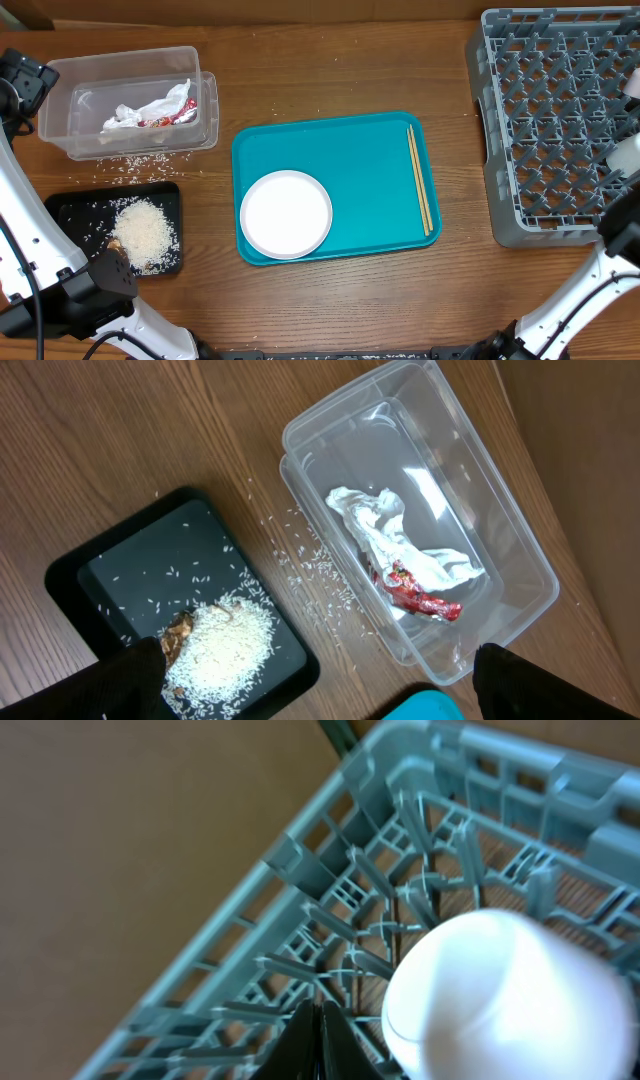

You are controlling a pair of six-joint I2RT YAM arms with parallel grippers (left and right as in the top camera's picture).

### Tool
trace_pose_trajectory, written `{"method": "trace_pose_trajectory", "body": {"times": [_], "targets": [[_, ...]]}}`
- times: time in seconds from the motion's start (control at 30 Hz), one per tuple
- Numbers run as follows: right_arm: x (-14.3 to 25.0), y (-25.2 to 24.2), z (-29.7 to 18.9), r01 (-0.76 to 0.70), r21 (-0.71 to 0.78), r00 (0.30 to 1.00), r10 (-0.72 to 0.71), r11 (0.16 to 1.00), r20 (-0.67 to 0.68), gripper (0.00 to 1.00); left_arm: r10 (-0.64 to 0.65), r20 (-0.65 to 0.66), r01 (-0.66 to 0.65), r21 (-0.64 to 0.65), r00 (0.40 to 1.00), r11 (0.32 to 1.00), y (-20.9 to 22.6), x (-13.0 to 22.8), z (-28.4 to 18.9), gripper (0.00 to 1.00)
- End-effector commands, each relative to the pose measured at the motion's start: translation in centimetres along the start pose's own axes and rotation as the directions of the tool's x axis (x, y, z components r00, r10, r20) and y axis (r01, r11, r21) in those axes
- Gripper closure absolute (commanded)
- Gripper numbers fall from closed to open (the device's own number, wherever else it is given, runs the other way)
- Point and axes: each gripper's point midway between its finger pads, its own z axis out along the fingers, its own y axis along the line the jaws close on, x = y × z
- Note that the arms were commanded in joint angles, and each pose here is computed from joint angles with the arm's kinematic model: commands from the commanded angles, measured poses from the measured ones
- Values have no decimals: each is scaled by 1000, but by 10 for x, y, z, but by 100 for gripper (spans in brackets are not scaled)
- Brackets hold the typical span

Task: Sort waste into correct bins and load items into the dishwasher
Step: 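Carry the pink saucer with the right gripper and place it in the rack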

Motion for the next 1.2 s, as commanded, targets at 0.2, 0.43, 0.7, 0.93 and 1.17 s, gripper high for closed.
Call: {"method": "trace_pose_trajectory", "body": {"times": [0.2, 0.43, 0.7, 0.93, 1.17], "targets": [[19, -81, 22, 6, 363, 1000, -15, 932, 23, 94, 0, 5, 0, -4, 1000, 1000, -1, 0, 0, 0], [22, -102, 2, -24, 404, 999, 38, 915, -24, 96, 0, 5, 0, -4, 1000, 1000, -1, 0, 0, 0], [-56, -3, -113, -21, 157, 993, 2, 987, 119, 94, 0, 5, 0, -4, 1000, 1000, -1, 0, 0, 0], [-55, 139, -248, 101, -435, 994, -77, 895, 72, 0, 0, 5, 0, -4, 1000, 1000, -1, 0, 0, 0], [37, 233, -350, -14, -808, 946, -253, 589, -201, 1, 0, 5, 0, -4, 1000, 1000, -1, 0, 0, 0]]}}
